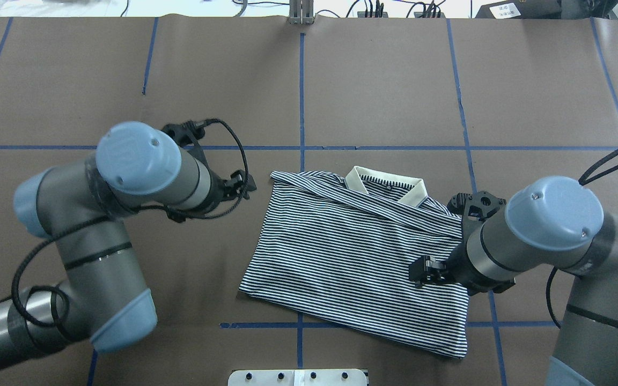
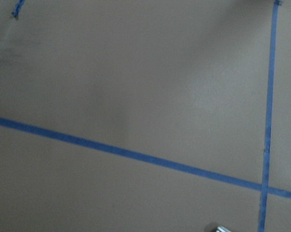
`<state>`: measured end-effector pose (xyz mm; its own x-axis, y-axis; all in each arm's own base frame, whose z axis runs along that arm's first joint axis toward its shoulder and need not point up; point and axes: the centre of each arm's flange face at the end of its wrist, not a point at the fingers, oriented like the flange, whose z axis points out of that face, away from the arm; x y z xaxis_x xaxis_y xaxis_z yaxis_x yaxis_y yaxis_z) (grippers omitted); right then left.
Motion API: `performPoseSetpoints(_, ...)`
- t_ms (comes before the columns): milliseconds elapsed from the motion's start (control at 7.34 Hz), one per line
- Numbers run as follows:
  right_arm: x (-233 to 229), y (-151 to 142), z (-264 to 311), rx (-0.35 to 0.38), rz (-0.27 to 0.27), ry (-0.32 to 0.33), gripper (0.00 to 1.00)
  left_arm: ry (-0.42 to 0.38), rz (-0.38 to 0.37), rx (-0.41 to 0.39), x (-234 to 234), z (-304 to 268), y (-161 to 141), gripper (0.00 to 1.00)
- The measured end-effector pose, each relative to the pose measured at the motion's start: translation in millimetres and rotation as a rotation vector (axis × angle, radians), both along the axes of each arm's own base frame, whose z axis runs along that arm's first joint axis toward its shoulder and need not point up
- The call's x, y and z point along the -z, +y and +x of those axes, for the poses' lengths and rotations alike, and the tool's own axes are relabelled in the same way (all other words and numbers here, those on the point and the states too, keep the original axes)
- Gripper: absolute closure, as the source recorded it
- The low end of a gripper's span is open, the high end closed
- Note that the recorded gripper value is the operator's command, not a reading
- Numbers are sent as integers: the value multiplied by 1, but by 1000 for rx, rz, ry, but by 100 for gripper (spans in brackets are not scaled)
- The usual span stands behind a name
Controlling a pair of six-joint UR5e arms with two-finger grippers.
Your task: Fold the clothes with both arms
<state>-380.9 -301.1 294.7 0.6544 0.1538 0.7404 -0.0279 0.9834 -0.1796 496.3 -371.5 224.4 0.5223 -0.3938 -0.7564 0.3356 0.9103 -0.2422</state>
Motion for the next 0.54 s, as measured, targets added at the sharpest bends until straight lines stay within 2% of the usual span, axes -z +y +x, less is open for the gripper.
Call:
performPoseSetpoints(136,16,-17,7,-39,19,-29,0,-6,-73,-12,-4,29,42,3)
performPoseSetpoints(272,33,-30,11,-70,38,-55,0,-20,-111,-5,-9,50,66,6)
performPoseSetpoints(545,45,-40,13,-99,55,-71,0,-41,-135,9,-20,71,78,12)
